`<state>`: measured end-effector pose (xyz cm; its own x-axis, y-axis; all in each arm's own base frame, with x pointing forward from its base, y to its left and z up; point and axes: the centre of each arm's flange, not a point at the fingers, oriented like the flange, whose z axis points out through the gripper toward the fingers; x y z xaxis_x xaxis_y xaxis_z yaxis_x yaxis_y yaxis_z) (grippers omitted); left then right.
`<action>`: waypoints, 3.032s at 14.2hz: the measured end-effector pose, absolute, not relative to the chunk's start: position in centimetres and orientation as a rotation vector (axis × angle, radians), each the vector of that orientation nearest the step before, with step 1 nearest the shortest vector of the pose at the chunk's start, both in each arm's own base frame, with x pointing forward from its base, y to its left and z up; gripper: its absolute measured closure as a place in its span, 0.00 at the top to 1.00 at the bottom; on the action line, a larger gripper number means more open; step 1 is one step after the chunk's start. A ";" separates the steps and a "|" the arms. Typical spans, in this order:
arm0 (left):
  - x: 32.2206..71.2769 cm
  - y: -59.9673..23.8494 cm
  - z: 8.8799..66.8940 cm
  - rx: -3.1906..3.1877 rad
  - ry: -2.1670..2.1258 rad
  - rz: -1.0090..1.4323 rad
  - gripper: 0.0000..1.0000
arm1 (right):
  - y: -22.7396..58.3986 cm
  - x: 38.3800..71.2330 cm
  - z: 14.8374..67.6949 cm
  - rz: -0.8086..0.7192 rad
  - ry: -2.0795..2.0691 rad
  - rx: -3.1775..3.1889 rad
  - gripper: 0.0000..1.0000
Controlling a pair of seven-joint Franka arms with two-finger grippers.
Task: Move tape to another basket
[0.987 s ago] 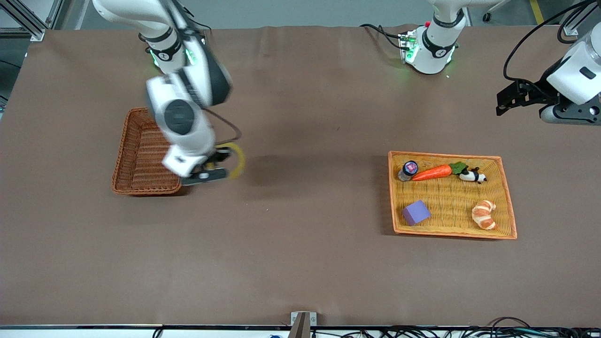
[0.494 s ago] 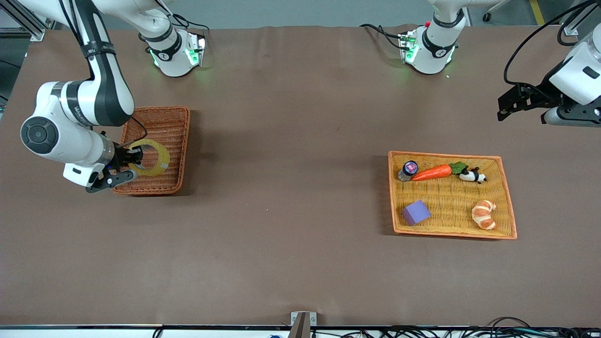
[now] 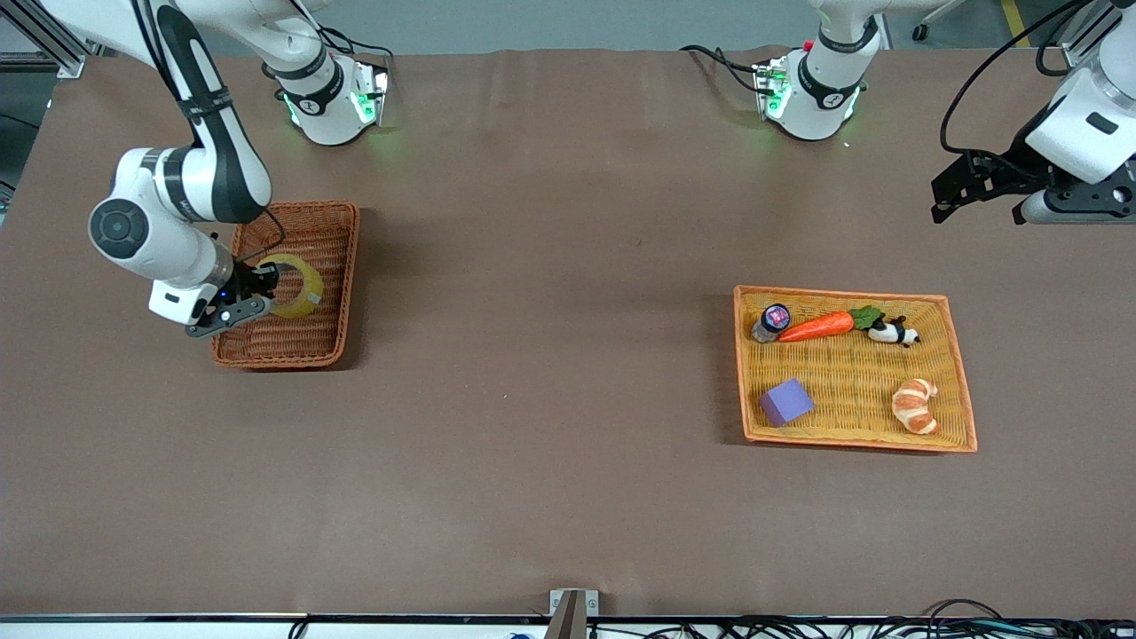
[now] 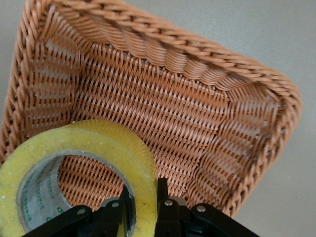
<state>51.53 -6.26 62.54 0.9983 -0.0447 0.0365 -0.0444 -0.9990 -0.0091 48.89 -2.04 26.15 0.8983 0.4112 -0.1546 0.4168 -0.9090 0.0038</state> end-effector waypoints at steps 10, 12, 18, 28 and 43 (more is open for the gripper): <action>51.6 -6.2 63.0 -3.131 0.100 -0.078 1.00 | -2.2 47.7 24.2 -0.178 0.668 3.021 0.26; 51.7 -6.2 63.0 -3.131 0.103 -0.078 1.00 | -2.2 47.7 24.3 -0.183 0.668 3.022 0.46; 52.0 -6.2 62.9 -3.133 0.103 -0.077 1.00 | -2.2 50.3 31.4 -0.235 0.587 3.047 1.00; 52.1 -5.8 62.7 -3.134 0.094 -0.042 1.00 | -1.1 55.7 60.1 0.026 0.068 3.082 1.00; 53.0 -5.7 62.8 -3.137 0.093 -0.034 1.00 | -0.5 54.8 65.4 -0.007 -0.150 3.178 1.00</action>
